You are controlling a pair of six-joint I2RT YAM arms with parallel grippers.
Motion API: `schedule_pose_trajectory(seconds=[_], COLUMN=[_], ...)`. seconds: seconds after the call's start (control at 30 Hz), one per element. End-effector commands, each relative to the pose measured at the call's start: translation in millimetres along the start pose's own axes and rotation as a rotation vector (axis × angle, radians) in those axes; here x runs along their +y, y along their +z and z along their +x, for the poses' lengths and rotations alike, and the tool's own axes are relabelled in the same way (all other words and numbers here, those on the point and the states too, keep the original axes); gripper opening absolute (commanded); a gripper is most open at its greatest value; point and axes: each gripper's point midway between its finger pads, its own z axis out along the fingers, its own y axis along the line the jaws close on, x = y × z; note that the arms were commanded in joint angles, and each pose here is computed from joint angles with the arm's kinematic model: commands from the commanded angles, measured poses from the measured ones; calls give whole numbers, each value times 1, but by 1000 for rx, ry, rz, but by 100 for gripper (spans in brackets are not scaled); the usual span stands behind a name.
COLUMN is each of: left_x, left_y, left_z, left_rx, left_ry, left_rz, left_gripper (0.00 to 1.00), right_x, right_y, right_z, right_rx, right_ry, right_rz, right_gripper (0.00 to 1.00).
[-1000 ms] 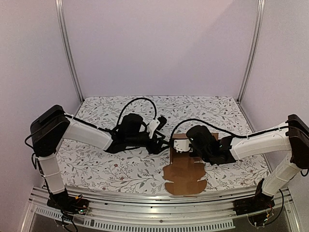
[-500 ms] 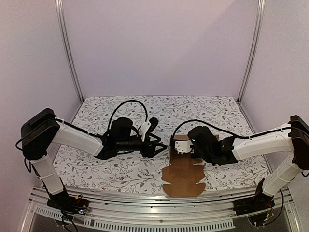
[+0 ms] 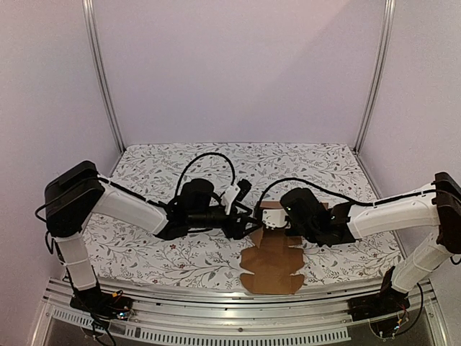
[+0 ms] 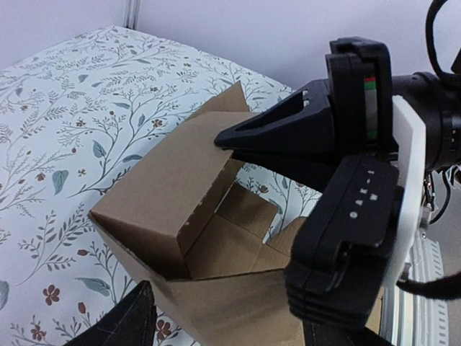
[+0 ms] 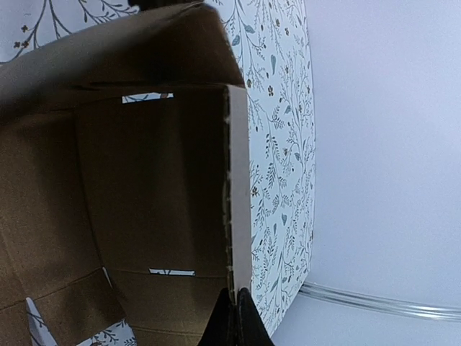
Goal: Fold the paper box
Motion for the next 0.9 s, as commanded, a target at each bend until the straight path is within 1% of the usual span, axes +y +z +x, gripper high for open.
schedule_pose_trajectory(seconds=[0.0,0.07,0.13,0.33,0.47,0.67,0.77,0.87], left_x=[-4,1,6,15,15,3,0,7], left_y=[26,32,34,33,29,3,-10,-18], left_z=[16,25,28,26,24,10,9,10], left_rx=[89,130,142,130,113,47,41,45], left_ry=[28,29,24,30,30,58,53,31], left_rz=[-56,-91,-114,-166,-172,-140,-135,-149], left_gripper=[69,69,69,66,66,68,69,69], right_x=[18,19,20,25,26,12,1,-13], right_y=[-3,-4,-4,-5,-4,-4,-1,8], right_z=[1,1,1,2,5,4,1,-2], right_rx=[-2,-3,-5,-6,8,23,13,7], right_ry=[-19,-20,-24,-21,-19,-6,-16,-23], right_rz=[-90,-97,-104,-126,-123,-68,-28,2], right_gripper=[0,0,0,0,0,0,0,0])
